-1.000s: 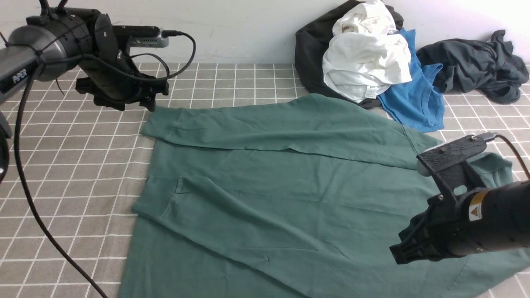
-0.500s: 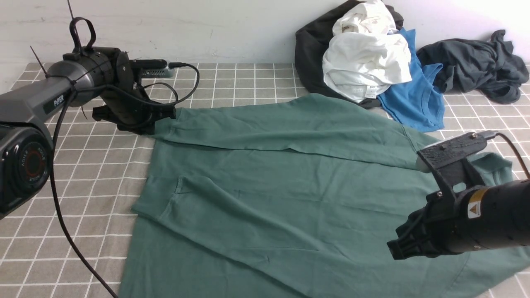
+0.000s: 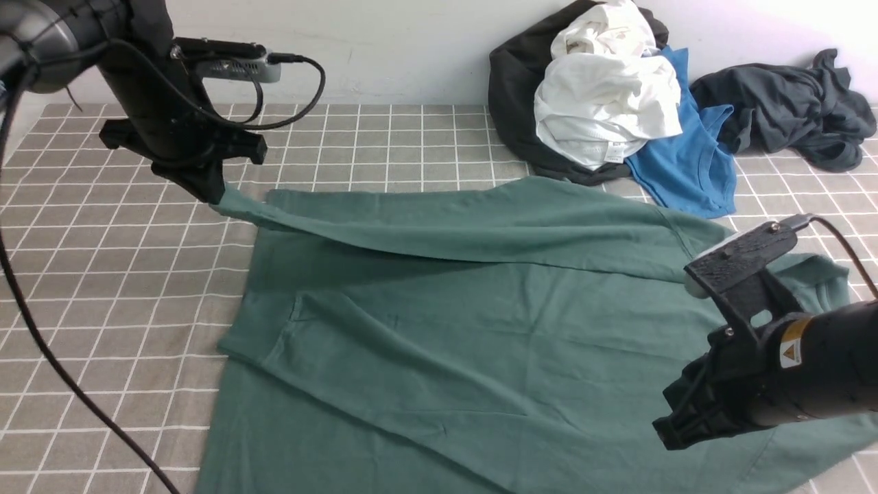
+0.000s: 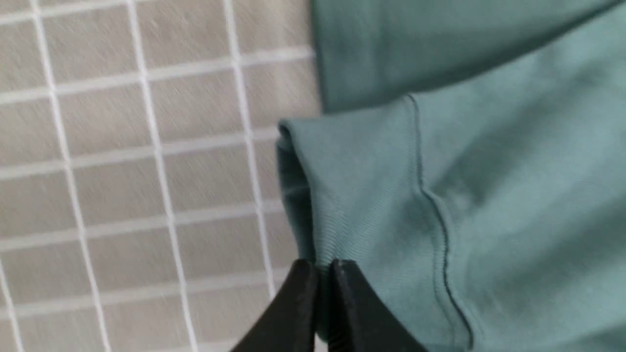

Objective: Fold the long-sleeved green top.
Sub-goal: Use the left arm to drag and drop the cuff onto the cuff closest to the left arm

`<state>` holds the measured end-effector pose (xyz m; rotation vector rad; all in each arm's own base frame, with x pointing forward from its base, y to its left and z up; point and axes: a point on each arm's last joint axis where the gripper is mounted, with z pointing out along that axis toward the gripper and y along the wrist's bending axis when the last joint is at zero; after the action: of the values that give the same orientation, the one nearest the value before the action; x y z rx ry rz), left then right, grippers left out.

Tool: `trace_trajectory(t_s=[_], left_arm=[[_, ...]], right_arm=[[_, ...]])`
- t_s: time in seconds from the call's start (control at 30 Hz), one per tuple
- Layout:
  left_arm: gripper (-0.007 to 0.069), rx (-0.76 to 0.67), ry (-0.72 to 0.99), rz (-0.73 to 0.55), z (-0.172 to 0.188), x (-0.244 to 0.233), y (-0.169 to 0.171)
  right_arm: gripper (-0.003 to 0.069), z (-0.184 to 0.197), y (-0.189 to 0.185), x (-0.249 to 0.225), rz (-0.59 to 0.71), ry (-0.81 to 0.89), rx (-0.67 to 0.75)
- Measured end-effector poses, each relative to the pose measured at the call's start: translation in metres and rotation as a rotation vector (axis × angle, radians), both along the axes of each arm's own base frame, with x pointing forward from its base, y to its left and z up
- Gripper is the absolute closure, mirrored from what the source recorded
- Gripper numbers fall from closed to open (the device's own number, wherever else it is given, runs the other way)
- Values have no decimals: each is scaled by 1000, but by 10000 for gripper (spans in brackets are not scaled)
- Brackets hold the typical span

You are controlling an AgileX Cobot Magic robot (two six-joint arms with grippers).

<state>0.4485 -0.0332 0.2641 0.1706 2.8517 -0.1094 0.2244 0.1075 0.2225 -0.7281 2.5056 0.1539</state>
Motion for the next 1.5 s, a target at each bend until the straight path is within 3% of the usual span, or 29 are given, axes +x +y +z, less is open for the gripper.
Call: trace_trajectory(t_s=[0.37,0.5,0.67,0.9,1.0,1.17,1.37,1.5], left_arm=[[618,35,293,-52,-49,-87,-18],[609,41,264,-60,-46,-93,-30],[608,40,215,-93,-44,-92,-43],[608,33,183,-109,-44,-91,-51],[608,51,176,-115,-44,-90,-50],[608,56,171,-116,-44,-90,-49],[604,54,158,-115,-44,-88,-49],[601,53,156,-115,-44,-88,-49]], right_arm=[[673,15,-2,-4,10,-51,16],[673,15,-4,-3,16,-63,-10],[658,27,-13,11,-95,-106,13],[505,36,-33,81,-257,-172,11],[387,10,-37,121,-293,-115,-16],[294,-36,-33,158,-291,-29,-64],[321,-74,-30,184,-305,46,-95],[486,-78,-30,198,-281,26,-139]])
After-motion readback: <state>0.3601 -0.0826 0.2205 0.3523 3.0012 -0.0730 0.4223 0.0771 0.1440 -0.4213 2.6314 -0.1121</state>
